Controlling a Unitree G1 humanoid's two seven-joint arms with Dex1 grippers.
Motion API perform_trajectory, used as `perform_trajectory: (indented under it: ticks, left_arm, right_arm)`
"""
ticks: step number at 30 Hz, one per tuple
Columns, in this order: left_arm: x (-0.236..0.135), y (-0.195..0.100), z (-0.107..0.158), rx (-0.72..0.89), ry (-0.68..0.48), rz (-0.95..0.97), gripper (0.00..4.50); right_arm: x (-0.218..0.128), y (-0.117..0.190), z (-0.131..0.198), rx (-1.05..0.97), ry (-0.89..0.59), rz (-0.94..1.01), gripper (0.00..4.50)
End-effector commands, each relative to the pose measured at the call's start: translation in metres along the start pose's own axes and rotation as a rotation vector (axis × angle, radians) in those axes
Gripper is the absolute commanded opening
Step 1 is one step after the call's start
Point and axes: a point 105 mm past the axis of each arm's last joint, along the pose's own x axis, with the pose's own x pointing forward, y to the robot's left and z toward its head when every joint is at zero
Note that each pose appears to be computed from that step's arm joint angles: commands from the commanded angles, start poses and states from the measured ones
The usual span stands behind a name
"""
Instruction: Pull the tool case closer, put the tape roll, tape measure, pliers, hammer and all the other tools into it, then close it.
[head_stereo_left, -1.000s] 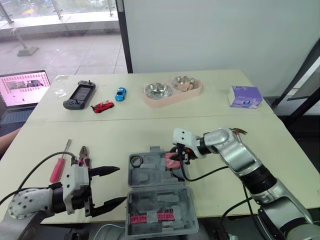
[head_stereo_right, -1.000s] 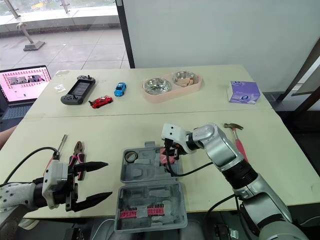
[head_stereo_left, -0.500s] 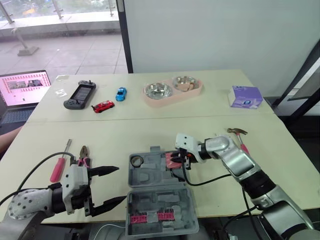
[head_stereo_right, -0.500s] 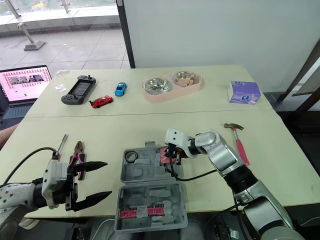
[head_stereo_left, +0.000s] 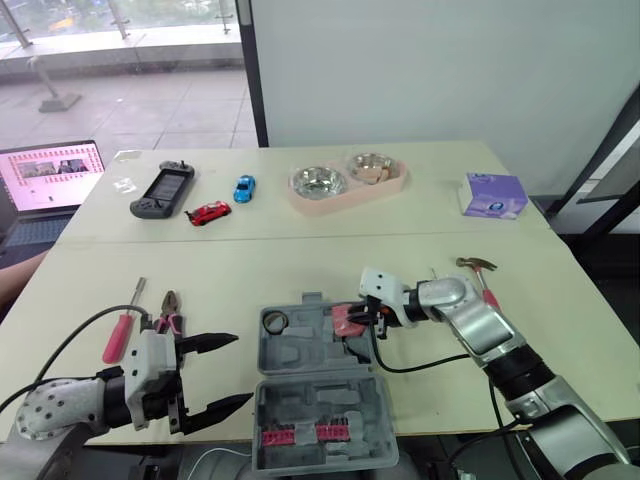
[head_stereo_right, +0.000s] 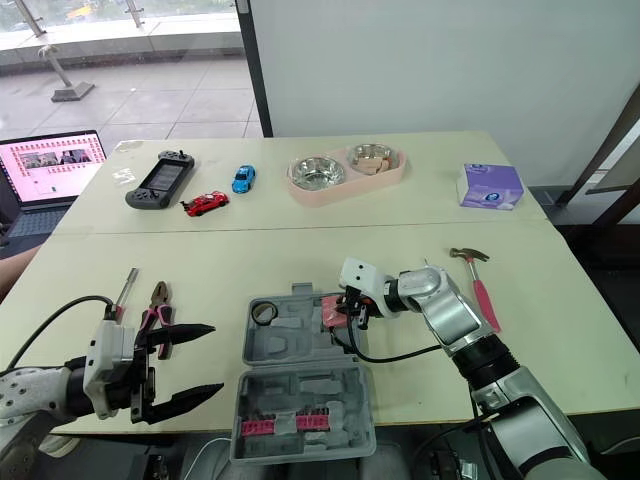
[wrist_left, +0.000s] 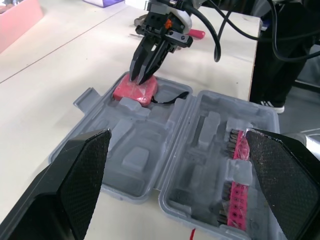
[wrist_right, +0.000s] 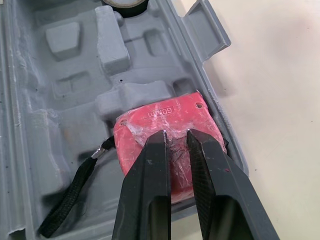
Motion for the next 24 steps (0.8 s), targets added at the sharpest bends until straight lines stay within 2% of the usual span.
perform_trajectory:
  ticks: [1, 5, 10, 12, 18, 21, 24]
  left_arm:
    - [-0.001, 0.0, 0.006, 0.033, -0.011, 0.003, 4.5]
    - [-0.001, -0.001, 0.007, 0.033, -0.013, 0.002, 4.5]
    - [0.0, -0.003, 0.008, 0.034, -0.013, -0.003, 4.5]
    - [0.0, -0.004, 0.008, 0.033, -0.012, -0.004, 4.5]
    - [-0.001, -0.004, 0.008, 0.031, -0.011, -0.003, 4.5]
    - [0.0, -0.004, 0.008, 0.03, -0.013, -0.003, 4.5]
    - [0.001, -0.004, 0.008, 0.027, -0.016, -0.004, 4.5]
  right_arm:
    - [0.001, 0.006, -0.049, 0.102, 0.208, -0.003, 0.68]
    - [0.002, 0.009, -0.066, 0.157, 0.299, -0.008, 0.68]
    - [0.007, 0.011, -0.069, 0.159, 0.334, -0.015, 0.68]
    - [0.009, 0.012, -0.059, 0.14, 0.287, -0.003, 0.68]
    - [-0.005, 0.002, 0.012, 0.042, -0.094, -0.027, 0.68]
    - [-0.015, -0.001, 0.02, 0.039, -0.163, -0.05, 0.68]
    - [-0.018, 0.0, 0.01, 0.05, -0.148, -0.054, 0.68]
